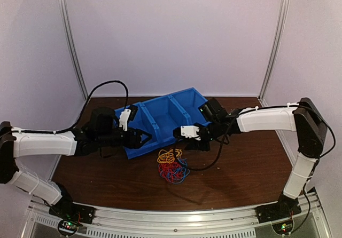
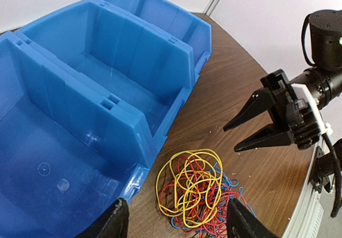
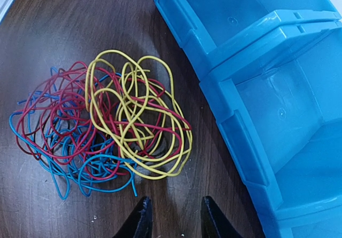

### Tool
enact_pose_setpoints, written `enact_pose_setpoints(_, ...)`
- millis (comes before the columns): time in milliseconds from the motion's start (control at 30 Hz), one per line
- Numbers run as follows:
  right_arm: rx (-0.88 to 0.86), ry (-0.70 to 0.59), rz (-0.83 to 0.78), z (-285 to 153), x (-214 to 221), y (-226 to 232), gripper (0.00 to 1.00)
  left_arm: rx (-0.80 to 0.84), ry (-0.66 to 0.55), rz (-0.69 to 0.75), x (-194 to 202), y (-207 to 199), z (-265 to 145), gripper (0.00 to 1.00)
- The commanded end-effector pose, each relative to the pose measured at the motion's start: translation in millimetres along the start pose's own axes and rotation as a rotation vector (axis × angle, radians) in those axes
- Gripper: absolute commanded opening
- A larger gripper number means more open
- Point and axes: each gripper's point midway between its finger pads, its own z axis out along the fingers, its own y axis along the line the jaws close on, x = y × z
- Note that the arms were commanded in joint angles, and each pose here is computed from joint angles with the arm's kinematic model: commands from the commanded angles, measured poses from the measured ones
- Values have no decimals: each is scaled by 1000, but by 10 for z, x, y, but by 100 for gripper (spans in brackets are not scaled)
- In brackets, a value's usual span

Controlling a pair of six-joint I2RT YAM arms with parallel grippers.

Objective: Untangle the cables

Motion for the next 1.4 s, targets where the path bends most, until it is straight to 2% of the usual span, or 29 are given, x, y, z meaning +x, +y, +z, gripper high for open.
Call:
enact_pose_setpoints(0, 3, 13, -30, 37, -68, -44, 32, 31, -146, -19, -417, -161, -176, 64)
enact_pose_setpoints(367, -41, 61, -94, 221, -15, 24, 33, 7, -199, -16, -576, -190, -404, 64)
enact_pose_setpoints(733, -57, 67, -105, 303, -35, 70, 32, -23, -188, -3, -570, -150, -411, 65)
enact_pose_setpoints(1300, -75, 60, -90, 368, -80, 84, 15, -41, -179, 10, -538, -116, -424, 65)
enact_pose_setpoints(1367, -81, 54, -88, 362, -104, 91, 8, -40, -175, 16, -533, -120, -420, 65)
